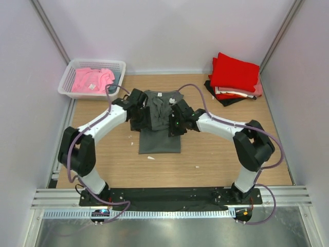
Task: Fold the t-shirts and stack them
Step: Fold the tshirt
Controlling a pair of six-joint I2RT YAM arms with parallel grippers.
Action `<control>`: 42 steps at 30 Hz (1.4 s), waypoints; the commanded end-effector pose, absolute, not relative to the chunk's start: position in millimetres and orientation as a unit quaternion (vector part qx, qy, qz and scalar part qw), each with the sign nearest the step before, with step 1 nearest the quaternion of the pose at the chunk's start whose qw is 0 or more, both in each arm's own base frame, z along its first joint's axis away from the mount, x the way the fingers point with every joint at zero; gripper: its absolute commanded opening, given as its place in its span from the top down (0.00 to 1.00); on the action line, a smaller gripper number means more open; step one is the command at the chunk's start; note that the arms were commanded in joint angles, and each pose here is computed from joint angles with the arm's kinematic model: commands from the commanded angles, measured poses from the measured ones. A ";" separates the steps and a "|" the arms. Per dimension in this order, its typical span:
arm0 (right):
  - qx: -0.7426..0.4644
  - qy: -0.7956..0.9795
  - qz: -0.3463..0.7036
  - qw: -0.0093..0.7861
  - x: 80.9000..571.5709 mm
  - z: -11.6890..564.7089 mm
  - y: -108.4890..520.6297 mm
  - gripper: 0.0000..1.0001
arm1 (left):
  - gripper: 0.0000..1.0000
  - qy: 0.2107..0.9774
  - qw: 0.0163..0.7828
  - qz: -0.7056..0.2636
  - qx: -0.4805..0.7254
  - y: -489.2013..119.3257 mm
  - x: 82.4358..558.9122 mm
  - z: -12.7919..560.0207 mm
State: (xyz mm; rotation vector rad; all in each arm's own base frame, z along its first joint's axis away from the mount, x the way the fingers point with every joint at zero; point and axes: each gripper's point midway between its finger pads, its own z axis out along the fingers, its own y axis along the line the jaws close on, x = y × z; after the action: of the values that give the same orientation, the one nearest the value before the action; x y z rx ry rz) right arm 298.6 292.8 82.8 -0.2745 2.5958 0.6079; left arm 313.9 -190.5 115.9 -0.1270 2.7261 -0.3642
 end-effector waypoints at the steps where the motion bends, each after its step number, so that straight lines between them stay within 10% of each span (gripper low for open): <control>1: -0.074 0.946 0.231 0.214 306.6 66.8 302.3 0.86 | 0.44 0.972 0.179 -0.146 -0.037 -211.1 317.4 92.6; 20: -0.070 0.959 0.179 0.207 373.3 53.1 293.1 0.92 | 0.47 0.984 0.170 -0.055 -0.018 -208.1 368.5 43.0; 34: -0.064 0.951 0.169 0.249 441.3 111.4 271.9 0.94 | 0.46 0.974 0.224 -0.002 -0.030 -176.6 428.0 122.4; 42: -0.034 0.943 0.218 0.248 343.5 135.5 237.4 0.29 | 0.40 0.968 0.206 -0.130 -0.063 -178.9 324.4 124.8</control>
State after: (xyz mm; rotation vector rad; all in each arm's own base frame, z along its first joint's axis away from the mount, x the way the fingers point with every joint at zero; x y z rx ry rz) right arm 382.8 239.9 110.8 -0.1109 2.6166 0.4739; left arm 352.0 -165.5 112.8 -0.1368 2.7282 -0.1610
